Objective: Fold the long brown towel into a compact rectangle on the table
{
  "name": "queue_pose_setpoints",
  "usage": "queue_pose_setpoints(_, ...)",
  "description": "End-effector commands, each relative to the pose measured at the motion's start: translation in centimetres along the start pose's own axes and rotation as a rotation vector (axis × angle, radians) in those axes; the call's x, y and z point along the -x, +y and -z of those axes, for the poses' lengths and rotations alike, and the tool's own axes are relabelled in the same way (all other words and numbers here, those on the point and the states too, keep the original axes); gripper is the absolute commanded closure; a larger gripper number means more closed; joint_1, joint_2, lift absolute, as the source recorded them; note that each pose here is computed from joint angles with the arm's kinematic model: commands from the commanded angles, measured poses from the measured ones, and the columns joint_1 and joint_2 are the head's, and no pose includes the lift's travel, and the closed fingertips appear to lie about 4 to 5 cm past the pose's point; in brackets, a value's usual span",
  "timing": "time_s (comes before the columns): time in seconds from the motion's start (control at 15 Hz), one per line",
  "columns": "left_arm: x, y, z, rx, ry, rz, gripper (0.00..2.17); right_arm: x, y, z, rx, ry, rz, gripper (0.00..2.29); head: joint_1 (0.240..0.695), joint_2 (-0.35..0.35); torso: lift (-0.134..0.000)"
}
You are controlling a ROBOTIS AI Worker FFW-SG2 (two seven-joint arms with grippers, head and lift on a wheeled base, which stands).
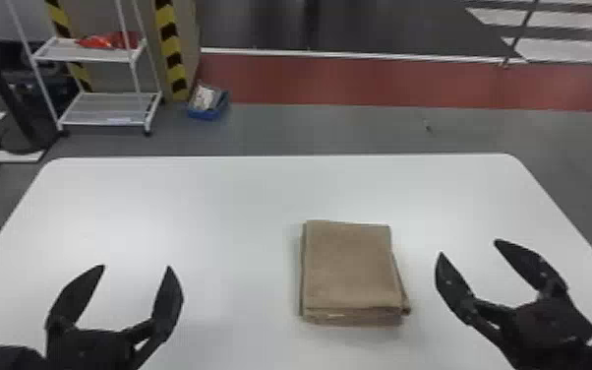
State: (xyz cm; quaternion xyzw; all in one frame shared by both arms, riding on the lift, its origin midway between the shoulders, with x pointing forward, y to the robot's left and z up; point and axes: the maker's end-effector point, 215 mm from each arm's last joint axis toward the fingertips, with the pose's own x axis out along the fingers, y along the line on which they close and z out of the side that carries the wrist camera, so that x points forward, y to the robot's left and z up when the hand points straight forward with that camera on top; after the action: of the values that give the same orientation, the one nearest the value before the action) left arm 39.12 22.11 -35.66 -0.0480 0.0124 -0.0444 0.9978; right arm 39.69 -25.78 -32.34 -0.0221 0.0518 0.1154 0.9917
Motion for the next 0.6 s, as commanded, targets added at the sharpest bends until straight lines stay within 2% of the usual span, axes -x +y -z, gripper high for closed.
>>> queue_pose_setpoints(0.0, 0.4, 0.0, -0.5, -0.002, 0.0, -0.002, 0.0, 0.0, 0.4, 0.3, -0.003, 0.008, 0.003, 0.13, 0.695, -0.054, -0.124)
queue_pose_setpoints(0.53, 0.5, 0.8, -0.5, -0.005, 0.024, -0.029, 0.0, -1.1, 1.2, 1.2, -0.015, 0.028, -0.008, 0.13, 0.695, -0.024, -0.124)
